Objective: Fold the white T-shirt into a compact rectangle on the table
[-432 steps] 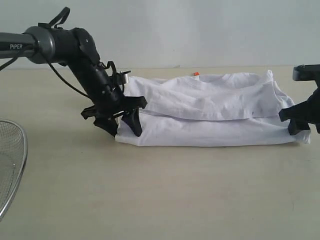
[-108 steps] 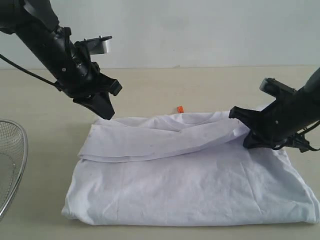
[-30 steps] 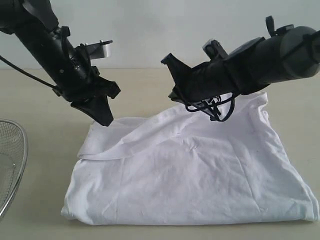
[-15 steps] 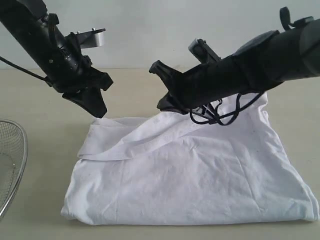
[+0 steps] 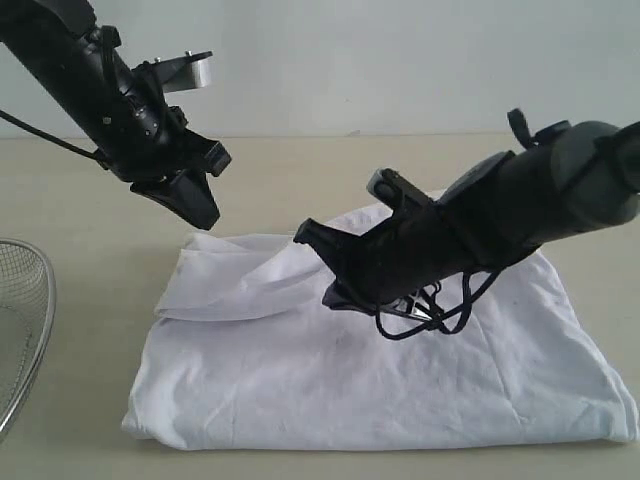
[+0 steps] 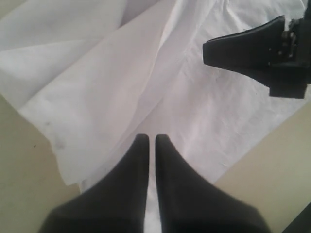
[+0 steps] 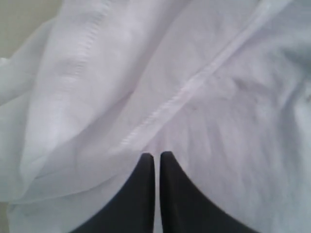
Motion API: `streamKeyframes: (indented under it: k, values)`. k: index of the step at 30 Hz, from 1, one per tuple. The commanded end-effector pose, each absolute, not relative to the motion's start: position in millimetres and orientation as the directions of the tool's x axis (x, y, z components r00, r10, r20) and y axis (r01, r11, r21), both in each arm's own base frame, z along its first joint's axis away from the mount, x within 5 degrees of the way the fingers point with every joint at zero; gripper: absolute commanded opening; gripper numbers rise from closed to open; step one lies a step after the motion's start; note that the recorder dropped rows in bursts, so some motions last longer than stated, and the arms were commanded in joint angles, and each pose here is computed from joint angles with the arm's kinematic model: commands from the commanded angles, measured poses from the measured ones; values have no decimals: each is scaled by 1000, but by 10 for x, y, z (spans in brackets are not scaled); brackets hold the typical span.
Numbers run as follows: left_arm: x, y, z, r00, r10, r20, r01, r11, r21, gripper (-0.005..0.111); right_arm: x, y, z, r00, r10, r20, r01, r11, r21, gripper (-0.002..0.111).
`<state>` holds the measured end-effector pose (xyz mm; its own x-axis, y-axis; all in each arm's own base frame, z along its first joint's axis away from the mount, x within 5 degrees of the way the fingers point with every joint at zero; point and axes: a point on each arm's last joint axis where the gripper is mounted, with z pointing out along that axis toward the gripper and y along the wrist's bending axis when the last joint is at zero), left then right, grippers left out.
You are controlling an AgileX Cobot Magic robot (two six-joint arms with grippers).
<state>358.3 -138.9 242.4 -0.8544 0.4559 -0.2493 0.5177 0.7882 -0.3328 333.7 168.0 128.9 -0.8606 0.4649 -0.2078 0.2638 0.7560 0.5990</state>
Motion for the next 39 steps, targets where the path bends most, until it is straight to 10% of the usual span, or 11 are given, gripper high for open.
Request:
streamKeyframes:
  k: [1, 39]
  values:
    - [3587, -1387, 2477, -860, 436, -265, 507, 791, -343, 4, 3328, 1707, 1182, -848, 500, -177, 313, 741, 594, 0]
    - [3560, -1411, 2488, -868, 429, -250, 496, 780, -382, 4, 3604, 1894, 1219, -801, 562, -208, 324, 698, 638, 0]
